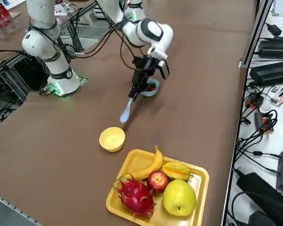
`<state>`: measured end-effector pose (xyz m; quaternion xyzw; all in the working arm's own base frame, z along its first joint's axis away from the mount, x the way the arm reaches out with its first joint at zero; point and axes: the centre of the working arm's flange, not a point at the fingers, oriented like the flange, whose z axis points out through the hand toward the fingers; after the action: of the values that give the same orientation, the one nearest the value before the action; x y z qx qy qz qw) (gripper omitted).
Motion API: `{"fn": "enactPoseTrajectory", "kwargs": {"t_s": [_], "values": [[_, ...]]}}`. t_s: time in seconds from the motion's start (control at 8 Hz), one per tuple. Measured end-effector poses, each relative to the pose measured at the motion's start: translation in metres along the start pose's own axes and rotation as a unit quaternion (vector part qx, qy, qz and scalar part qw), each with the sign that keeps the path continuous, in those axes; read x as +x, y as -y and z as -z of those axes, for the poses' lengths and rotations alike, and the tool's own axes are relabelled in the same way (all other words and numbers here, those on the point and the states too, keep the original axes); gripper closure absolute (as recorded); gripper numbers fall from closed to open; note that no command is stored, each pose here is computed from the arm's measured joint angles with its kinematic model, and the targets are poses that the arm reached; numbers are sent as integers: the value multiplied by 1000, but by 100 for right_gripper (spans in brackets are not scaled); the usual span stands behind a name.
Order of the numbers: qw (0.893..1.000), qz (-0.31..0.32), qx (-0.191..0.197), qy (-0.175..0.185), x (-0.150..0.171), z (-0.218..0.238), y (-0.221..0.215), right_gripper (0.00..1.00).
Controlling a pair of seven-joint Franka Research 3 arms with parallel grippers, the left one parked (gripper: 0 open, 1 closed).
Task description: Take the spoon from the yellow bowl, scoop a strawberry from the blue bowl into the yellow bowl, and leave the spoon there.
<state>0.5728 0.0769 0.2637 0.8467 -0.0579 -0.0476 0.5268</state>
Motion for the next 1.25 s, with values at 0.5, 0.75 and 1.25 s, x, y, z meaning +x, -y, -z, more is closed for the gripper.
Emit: {"fn": "enactPoseTrajectory", "kwargs": {"t_s": [0.5,0.75,1.25], "values": [[974,23,217,60,0,95,-67,88],[938,8,335,92,-6,131,-84,88],[906,-66,395,135,-7,149,-64,88]]}}
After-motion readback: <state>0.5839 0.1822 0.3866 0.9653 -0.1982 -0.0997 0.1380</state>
